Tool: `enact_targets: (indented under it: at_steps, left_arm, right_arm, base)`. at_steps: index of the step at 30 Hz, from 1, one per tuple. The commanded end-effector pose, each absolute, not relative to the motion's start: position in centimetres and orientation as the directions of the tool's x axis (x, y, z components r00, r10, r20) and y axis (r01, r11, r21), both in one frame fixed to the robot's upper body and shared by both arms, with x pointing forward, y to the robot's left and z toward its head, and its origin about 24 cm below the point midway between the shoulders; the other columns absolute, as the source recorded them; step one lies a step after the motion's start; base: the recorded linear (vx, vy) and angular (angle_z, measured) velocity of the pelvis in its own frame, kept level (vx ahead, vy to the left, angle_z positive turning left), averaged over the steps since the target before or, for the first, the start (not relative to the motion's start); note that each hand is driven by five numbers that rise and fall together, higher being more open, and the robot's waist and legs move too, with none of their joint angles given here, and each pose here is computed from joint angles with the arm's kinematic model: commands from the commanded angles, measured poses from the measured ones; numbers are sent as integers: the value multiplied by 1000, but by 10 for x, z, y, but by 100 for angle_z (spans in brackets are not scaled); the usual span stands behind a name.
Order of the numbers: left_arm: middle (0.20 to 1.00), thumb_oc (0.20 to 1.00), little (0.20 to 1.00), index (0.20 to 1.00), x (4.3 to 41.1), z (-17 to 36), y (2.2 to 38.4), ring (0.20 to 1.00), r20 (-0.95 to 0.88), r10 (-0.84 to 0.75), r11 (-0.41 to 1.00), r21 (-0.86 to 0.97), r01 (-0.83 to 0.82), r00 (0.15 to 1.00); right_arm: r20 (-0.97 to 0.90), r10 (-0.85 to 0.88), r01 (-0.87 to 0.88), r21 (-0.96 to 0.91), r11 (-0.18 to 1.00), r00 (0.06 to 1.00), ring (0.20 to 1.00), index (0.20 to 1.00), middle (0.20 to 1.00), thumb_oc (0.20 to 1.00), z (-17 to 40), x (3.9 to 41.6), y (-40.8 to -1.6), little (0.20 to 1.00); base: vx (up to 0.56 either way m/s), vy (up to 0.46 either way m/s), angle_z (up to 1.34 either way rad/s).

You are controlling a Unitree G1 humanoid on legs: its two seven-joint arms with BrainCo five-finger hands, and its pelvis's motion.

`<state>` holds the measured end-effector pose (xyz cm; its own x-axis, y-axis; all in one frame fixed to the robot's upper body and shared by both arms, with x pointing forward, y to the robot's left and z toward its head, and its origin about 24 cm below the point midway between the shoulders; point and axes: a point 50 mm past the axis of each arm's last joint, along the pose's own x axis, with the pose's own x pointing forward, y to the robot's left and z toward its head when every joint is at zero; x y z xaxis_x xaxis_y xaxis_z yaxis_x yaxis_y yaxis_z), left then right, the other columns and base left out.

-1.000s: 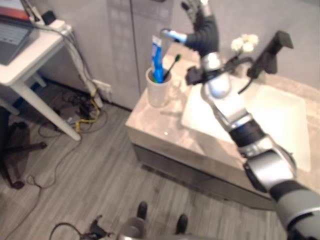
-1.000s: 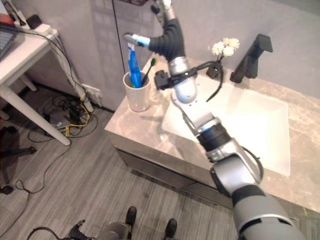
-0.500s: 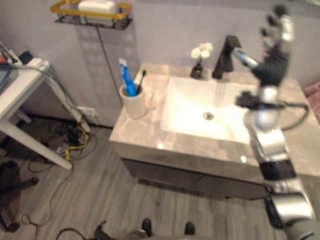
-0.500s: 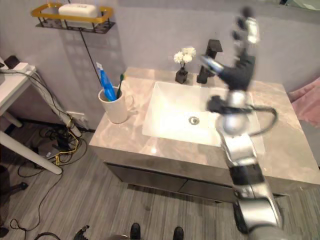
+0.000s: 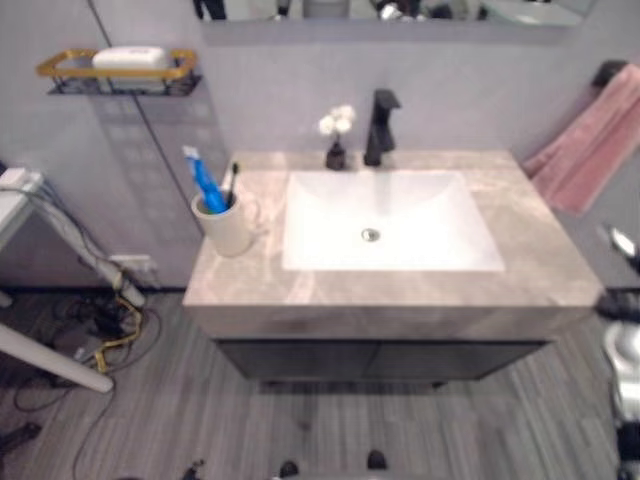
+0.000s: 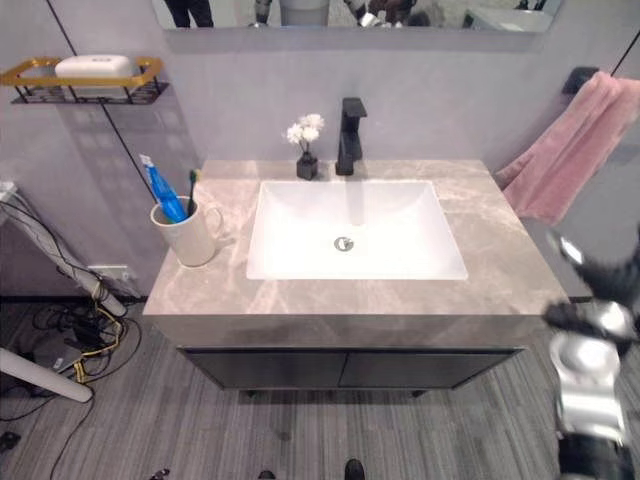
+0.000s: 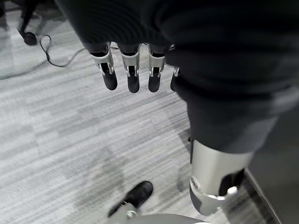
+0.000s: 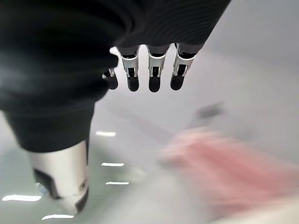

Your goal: Put brush and paste in cup on sink, flatten towel.

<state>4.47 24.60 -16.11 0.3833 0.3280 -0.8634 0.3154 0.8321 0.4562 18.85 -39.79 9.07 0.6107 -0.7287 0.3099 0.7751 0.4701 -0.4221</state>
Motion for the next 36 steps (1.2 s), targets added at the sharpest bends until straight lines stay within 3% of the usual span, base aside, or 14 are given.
enact_targets:
  at_steps: [1, 3, 4, 6, 8, 11, 12, 15, 17, 19, 20, 21, 28, 36]
  left_arm:
    - [1000, 1000, 1000, 1000, 52, -160, 255, 1000, -861, 351, 832, 467, 298, 369]
    - [1000, 1000, 1000, 1000, 54, -159, 256, 1000, -858, 357, 836, 470, 283, 370]
    - [1000, 1000, 1000, 1000, 55, -159, 255, 1000, -854, 361, 838, 473, 271, 375]
    - [1000, 1000, 1000, 1000, 57, -159, 256, 1000, -850, 360, 834, 478, 274, 385]
    - [1000, 1000, 1000, 1000, 64, -157, 254, 1000, -844, 338, 833, 474, 286, 416]
    - [1000, 1000, 1000, 1000, 71, -156, 253, 1000, -839, 319, 843, 464, 273, 441]
    - [1000, 1000, 1000, 1000, 83, -152, 252, 1000, -831, 282, 857, 443, 264, 479]
    - [1000, 1000, 1000, 1000, 97, -144, 252, 1000, -808, 226, 864, 425, 272, 545]
    - [1000, 1000, 1000, 1000, 99, -140, 253, 1000, -801, 195, 870, 407, 277, 566]
    - [1000, 1000, 1000, 1000, 112, -131, 250, 1000, -757, 186, 897, 391, 207, 626]
    - [1000, 1000, 1000, 1000, 111, -130, 250, 1000, -758, 186, 897, 391, 207, 626]
    - [1000, 1000, 1000, 1000, 129, -109, 243, 1000, -673, 100, 934, 317, 163, 733]
    - [1000, 1000, 1000, 1000, 160, -7, 250, 1000, -354, -139, 947, 225, 228, 925]
    - [1000, 1000, 1000, 1000, 171, 78, 250, 1000, -71, -323, 940, 89, 328, 944]
  right_arm:
    - [263, -831, 850, -357, 388, 490, 1000, 1000, 1000, 1000, 86, 177, -424, 1000]
    - [106, -910, 838, -444, 318, 402, 1000, 1000, 1000, 1000, 49, 149, -439, 1000]
    - [-85, -961, 841, -467, 272, 264, 1000, 1000, 1000, 1000, 7, 119, -443, 1000]
    - [-205, -961, 804, -529, 270, 188, 1000, 1000, 1000, 1000, -17, 97, -443, 1000]
    - [-467, -879, 705, -591, 392, 97, 1000, 1000, 1000, 1000, -63, 65, -422, 1000]
    - [-587, -806, 627, -600, 497, 77, 1000, 1000, 1000, 1000, -84, 55, -403, 1000]
    - [-708, -705, 528, -587, 614, 33, 1000, 1000, 1000, 1000, -105, 39, -380, 1000]
    - [-815, -580, 370, -537, 758, 5, 1000, 1000, 1000, 1000, -128, 25, -347, 1000]
    - [-836, -547, 224, -525, 821, 45, 1000, 1000, 1000, 1000, -137, 32, -329, 1000]
    - [-842, -487, 103, -477, 873, 232, 1000, 1000, 1000, 1000, -145, 64, -304, 1000]
    - [-842, -486, 102, -476, 873, 232, 1000, 1000, 1000, 1000, -145, 64, -303, 1000]
    - [-871, -416, 50, -418, 907, 259, 1000, 1000, 1000, 1000, -149, 64, -293, 1000]
    - [-877, -416, -112, -451, 886, 240, 1000, 1000, 1000, 1000, -146, 67, -302, 1000]
    - [-890, -353, -175, -412, 894, 289, 1000, 1000, 1000, 1000, -148, 74, -292, 1000]
  base:
    - [0, 0, 0]
    - [-11, -19, -3]
    - [-26, -27, -4]
    - [-11, -15, 2]
    - [-7, -22, 0]
    - [-3, -11, -1]
    - [0, 0, 0]
    - [1, -13, 3]
    - [3, -17, 12]
    - [-10, 3, 12]
    - [-21, 14, 6]
    - [0, 0, 0]
    - [8, 18, 14]
    - [1, 2, 0]
